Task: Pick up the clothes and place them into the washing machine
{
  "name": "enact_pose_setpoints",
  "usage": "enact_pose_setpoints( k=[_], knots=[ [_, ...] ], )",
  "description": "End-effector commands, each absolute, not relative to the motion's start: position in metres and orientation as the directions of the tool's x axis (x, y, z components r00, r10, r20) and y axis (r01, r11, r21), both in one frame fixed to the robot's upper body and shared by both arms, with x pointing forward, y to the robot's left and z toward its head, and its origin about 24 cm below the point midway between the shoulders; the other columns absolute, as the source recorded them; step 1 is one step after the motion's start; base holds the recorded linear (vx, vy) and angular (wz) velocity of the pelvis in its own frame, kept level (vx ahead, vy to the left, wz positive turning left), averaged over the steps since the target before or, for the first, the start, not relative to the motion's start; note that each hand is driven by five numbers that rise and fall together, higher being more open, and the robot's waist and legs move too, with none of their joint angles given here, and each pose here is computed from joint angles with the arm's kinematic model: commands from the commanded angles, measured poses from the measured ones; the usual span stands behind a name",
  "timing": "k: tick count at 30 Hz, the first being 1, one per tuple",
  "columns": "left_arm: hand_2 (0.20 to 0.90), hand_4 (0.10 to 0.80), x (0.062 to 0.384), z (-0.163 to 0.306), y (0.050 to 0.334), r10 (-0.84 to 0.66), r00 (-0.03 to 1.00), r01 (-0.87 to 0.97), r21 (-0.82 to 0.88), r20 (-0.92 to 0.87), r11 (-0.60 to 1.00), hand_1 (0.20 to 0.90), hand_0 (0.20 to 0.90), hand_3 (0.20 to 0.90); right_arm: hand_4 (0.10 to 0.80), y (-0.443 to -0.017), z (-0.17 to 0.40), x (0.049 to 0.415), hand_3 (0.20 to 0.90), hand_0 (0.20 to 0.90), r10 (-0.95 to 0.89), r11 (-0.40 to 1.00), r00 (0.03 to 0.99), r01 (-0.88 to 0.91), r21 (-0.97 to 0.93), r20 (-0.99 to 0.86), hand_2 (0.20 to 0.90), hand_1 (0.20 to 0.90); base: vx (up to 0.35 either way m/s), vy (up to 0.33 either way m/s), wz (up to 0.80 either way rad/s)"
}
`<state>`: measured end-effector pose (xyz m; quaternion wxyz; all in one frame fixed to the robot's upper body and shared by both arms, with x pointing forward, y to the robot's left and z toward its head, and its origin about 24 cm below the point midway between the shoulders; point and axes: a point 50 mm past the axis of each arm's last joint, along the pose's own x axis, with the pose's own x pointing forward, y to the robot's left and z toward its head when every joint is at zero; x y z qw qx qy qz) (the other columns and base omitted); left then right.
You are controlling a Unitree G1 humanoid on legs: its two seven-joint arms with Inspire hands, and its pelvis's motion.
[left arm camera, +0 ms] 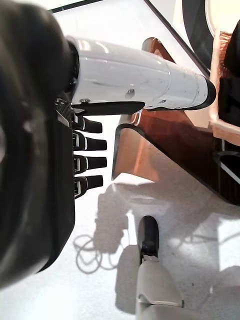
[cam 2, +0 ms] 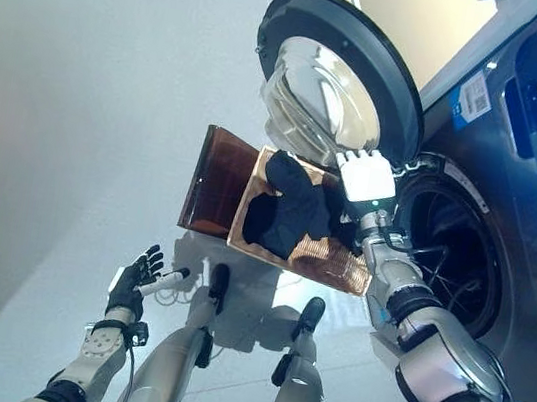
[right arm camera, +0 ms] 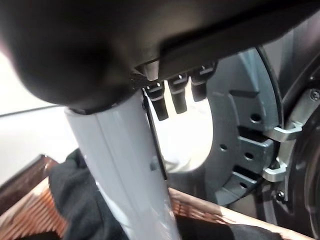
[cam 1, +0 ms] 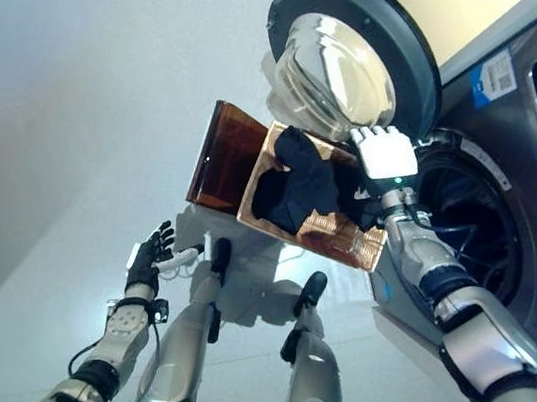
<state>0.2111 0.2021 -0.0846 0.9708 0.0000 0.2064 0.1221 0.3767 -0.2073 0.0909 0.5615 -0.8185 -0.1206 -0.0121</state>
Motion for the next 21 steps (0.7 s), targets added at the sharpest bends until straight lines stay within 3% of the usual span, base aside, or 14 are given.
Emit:
enact_pose_setpoints(
  k=[1,9,21],
  knots=[
    [0.9,0.8,0.231,-0.07,0.199,0.234,0.92,-0.228,0.055,-0.315,0.972,0.9,0.9,0.9,0.8,-0.172,0.128,0.397,0.9,0.9,0.324,-0.435,0.928,0.319,-0.842,0.184,0.9,0.9,0.0,0.0,0.0],
    [0.9,0.8,0.235,-0.069,0.195,0.235,0.92,-0.23,0.053,-0.314,0.972,0.9,0.9,0.9,0.8,-0.135,0.116,0.399,0.9,0.9,0.402,-0.511,0.912,0.299,-0.806,0.083,0.9,0.9,0.0,-0.002,0.02],
    [0.9,0.8,0.243,-0.069,0.19,0.255,0.912,-0.246,0.07,-0.321,0.967,0.9,0.9,0.9,0.8,-0.084,0.095,0.387,0.9,0.9,0.483,-0.353,0.871,0.288,-0.89,0.09,0.9,0.9,0.007,-0.008,0.06]
  ],
)
